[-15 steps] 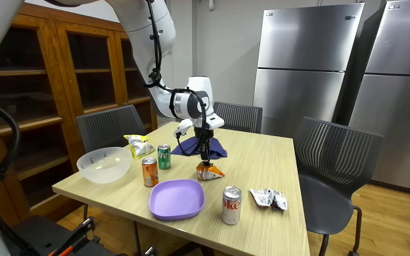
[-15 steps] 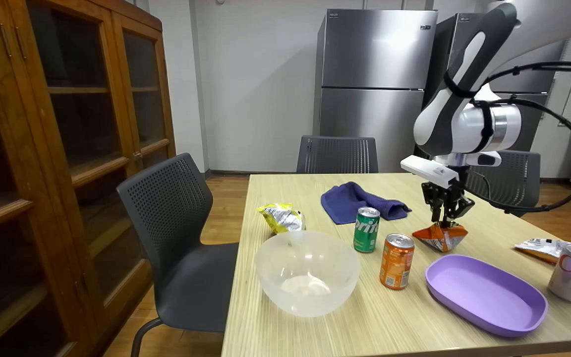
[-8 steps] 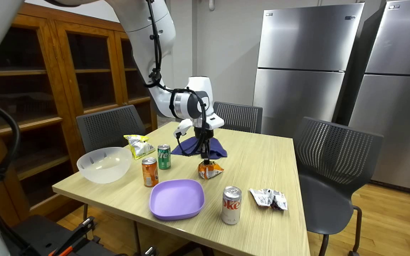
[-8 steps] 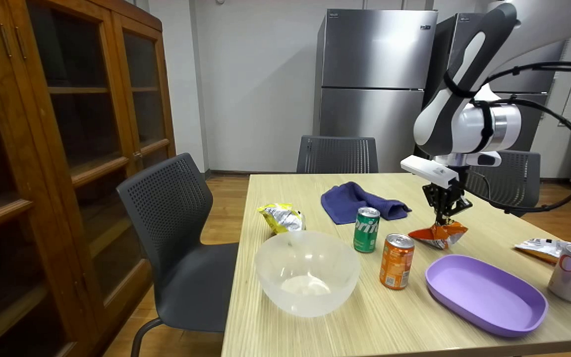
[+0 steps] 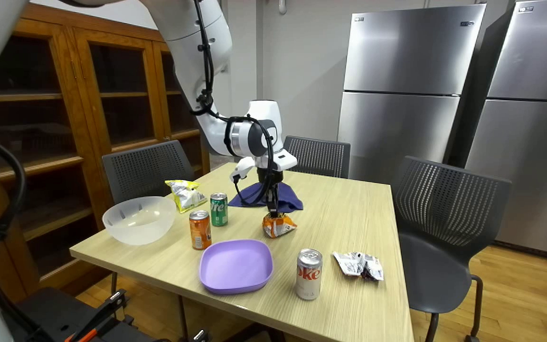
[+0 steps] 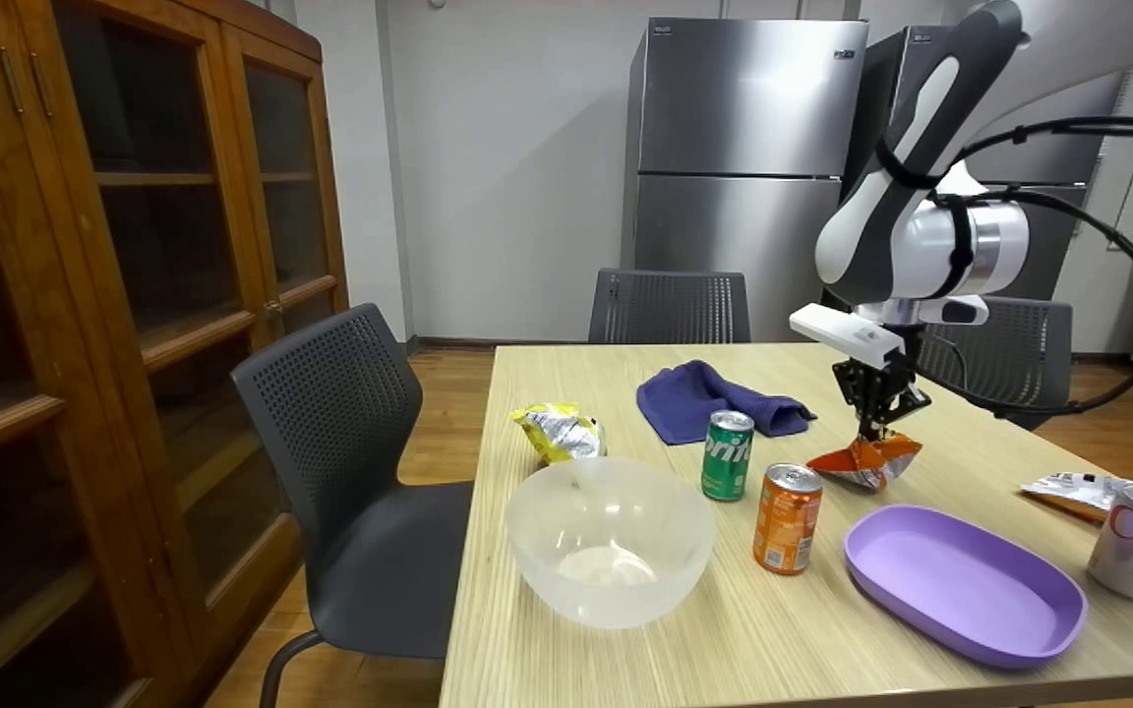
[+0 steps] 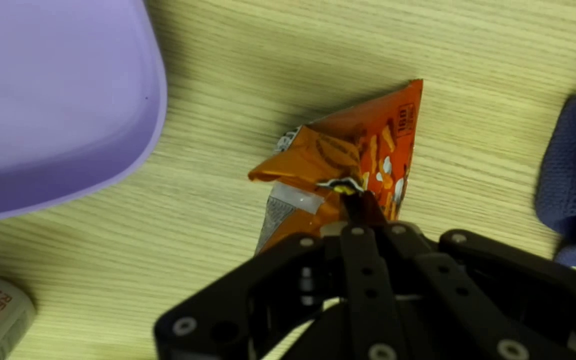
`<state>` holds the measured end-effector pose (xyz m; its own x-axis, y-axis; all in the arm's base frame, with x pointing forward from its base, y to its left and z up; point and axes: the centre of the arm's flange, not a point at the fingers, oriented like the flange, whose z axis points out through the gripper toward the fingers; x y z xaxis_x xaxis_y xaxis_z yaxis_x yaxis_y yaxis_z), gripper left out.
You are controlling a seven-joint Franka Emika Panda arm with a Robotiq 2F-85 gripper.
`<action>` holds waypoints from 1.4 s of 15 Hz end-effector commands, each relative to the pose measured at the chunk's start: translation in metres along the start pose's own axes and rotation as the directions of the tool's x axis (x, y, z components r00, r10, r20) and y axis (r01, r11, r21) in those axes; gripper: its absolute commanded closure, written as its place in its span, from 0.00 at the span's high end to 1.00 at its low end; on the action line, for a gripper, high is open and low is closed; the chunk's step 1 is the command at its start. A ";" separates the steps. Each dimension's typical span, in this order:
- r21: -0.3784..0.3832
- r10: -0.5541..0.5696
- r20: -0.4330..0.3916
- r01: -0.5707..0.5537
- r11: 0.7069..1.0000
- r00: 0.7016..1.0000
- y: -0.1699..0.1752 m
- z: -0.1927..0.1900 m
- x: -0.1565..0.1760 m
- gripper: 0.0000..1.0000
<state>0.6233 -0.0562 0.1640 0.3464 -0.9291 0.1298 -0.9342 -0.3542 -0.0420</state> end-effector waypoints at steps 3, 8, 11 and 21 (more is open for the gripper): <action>0.036 -0.018 -0.024 0.019 0.999 1.000 -0.002 -0.051 -0.013 0.00; 0.052 -0.054 -0.056 0.057 0.997 0.997 -0.004 -0.089 -0.032 0.00; 0.061 -0.089 -0.079 0.094 0.994 0.993 -0.006 -0.113 -0.051 0.00; 0.081 -0.252 -0.143 0.266 0.961 0.957 -0.018 -0.181 -0.134 0.00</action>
<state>0.5990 0.0688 0.3040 0.5380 -0.7998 0.2664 -0.8119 -0.5766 -0.0912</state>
